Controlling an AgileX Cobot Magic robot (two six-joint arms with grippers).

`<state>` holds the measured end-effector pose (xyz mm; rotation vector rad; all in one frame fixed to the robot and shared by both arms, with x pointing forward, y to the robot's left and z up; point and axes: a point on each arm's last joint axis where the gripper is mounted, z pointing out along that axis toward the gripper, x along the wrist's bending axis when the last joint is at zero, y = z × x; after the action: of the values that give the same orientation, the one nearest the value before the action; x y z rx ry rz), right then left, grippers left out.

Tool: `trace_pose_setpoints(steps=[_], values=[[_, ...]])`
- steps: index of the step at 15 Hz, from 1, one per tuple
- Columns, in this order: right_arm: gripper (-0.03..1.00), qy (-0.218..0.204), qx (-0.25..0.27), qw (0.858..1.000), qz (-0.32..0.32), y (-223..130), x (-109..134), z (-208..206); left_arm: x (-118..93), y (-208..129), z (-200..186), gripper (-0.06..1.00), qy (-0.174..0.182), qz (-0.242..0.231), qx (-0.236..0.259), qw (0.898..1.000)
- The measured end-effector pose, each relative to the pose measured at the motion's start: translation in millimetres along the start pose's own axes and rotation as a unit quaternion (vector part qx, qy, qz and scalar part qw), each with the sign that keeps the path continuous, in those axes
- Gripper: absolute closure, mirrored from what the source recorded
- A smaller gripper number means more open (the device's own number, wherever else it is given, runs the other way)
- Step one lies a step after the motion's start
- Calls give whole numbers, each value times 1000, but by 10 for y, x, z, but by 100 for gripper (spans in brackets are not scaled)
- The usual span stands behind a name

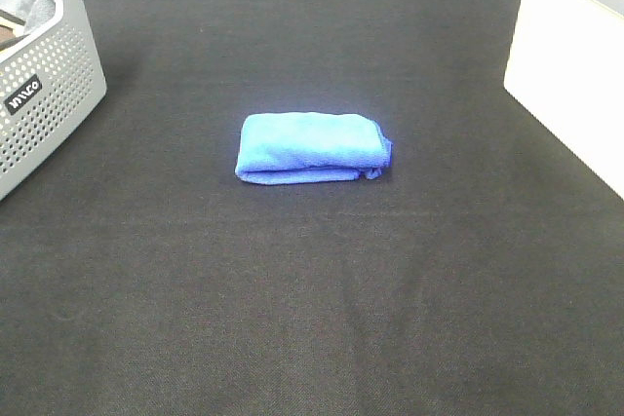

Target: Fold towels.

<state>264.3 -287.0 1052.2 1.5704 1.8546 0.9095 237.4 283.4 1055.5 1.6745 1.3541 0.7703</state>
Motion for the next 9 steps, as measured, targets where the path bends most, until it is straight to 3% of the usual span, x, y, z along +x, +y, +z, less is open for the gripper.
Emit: trace_pose_setpoints(steps=[3, 9], values=[[17, -19, -15, 1000, 13, -21, -4, -37, -8, -13, -28, 19, 17, -6, -15, 1000], [17, -25, -98, 995, 2, -172, 43, -247, -14, -27, -51, 19, 17, -4, -23, 1000]])
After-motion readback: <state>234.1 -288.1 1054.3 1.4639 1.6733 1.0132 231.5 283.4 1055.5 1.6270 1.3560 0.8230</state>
